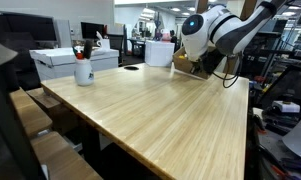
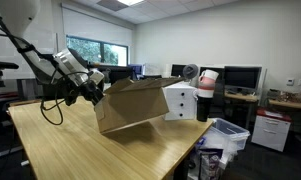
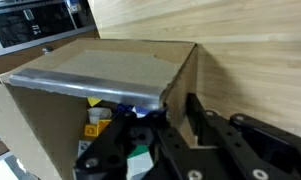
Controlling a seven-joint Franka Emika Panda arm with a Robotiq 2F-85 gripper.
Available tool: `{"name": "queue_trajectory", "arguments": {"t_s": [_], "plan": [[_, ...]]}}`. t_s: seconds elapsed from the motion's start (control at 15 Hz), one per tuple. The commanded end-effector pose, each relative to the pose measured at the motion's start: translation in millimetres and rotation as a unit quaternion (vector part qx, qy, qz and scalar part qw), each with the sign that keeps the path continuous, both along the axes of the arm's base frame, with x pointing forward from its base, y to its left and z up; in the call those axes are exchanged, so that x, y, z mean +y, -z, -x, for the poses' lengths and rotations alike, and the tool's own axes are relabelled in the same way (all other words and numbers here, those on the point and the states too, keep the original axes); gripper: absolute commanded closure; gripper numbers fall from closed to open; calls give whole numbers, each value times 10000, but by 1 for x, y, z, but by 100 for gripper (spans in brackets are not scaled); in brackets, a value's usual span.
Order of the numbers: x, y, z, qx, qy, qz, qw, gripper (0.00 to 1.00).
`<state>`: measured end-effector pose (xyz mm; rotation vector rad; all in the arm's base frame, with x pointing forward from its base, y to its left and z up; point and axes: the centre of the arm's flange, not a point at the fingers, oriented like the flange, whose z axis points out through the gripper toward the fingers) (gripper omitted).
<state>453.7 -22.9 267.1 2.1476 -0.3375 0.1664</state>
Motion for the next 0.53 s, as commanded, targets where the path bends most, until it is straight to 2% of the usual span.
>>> {"name": "queue_trajectory", "arguments": {"t_s": [0.0, 0.47], "plan": [[7, 2, 11, -21, -156, 468, 9988, 94], [15, 12, 17, 188, -328, 653, 9971, 93]]}}
